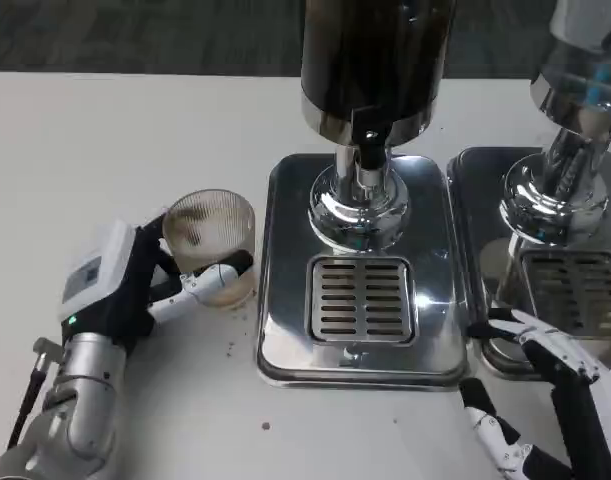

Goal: Grasp the cup under the faucet to collect the drink, then remove the cup.

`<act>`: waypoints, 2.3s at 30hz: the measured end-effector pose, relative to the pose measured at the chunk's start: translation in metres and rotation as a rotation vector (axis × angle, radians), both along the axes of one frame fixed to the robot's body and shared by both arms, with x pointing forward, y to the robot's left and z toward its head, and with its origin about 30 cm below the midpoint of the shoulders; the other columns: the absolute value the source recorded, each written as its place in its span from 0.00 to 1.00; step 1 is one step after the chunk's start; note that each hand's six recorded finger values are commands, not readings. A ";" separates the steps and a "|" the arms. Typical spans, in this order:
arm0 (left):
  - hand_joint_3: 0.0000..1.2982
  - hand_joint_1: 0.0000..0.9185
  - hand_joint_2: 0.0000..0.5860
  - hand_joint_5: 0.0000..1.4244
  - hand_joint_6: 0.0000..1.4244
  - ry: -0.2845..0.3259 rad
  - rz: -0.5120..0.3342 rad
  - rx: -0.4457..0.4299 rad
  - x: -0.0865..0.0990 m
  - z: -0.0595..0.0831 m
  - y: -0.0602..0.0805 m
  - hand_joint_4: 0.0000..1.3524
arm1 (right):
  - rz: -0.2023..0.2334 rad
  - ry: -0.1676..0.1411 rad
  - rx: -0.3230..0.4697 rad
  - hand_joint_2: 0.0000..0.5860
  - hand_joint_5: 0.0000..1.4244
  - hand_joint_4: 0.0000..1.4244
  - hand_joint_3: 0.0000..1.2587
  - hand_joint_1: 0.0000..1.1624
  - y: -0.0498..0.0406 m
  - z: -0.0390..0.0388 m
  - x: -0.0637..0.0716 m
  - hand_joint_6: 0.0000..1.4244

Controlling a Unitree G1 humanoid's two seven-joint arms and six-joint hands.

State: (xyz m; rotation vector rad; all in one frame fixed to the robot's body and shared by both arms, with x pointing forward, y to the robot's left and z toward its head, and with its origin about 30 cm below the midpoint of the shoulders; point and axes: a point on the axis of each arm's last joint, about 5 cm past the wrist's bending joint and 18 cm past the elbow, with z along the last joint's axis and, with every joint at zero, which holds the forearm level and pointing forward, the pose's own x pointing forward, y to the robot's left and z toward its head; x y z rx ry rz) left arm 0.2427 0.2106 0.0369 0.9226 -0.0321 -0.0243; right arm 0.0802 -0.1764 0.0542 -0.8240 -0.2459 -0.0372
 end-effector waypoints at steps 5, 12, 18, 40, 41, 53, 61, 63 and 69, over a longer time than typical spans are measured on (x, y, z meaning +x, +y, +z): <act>0.30 0.28 0.13 0.55 0.72 -0.010 0.007 0.010 -0.001 -0.002 -0.002 0.36 | -0.005 0.001 0.003 0.70 0.20 0.19 0.35 0.39 0.0003 -0.0002 -0.001 0.26; 0.33 0.29 0.14 0.58 0.75 -0.016 0.015 0.008 -0.002 -0.003 -0.003 0.39 | -0.010 -0.001 0.003 0.70 0.20 0.20 0.35 0.38 -0.0002 -0.0001 0.000 0.26; 0.42 0.28 0.18 0.68 0.84 -0.030 0.029 0.000 -0.003 -0.005 -0.004 0.49 | -0.013 -0.001 0.004 0.70 0.20 0.20 0.35 0.37 -0.0005 0.0000 0.000 0.26; 0.50 0.27 0.22 0.76 0.91 -0.104 0.054 0.001 -0.018 -0.014 0.001 0.58 | -0.015 -0.002 0.011 0.70 0.20 0.21 0.34 0.37 -0.0010 -0.0013 0.002 0.26; 0.50 0.27 0.22 0.76 0.91 -0.111 0.055 0.006 -0.019 -0.014 0.003 0.58 | -0.015 0.000 0.012 0.70 0.20 0.21 0.34 0.37 -0.0011 -0.0017 0.002 0.26; 0.50 0.26 0.24 0.75 0.90 -0.168 0.011 0.065 -0.032 -0.017 0.012 0.58 | -0.005 -0.012 0.027 0.70 0.20 0.21 0.34 0.37 -0.0006 -0.0017 0.006 0.26; 0.50 0.25 0.24 0.75 0.90 -0.263 -0.046 0.048 -0.030 -0.008 0.008 0.58 | -0.003 -0.010 0.031 0.70 0.20 0.21 0.34 0.37 0.0000 -0.0018 0.006 0.26; 0.50 0.25 0.24 0.75 0.90 -0.296 -0.066 0.041 -0.028 -0.004 0.006 0.58 | -0.004 -0.007 0.032 0.70 0.20 0.21 0.34 0.37 0.0002 -0.0021 0.005 0.26; 0.50 0.25 0.24 0.75 0.90 -0.350 -0.135 0.047 -0.026 0.003 0.002 0.58 | -0.008 -0.001 0.035 0.70 0.20 0.21 0.34 0.37 0.0007 -0.0027 0.003 0.26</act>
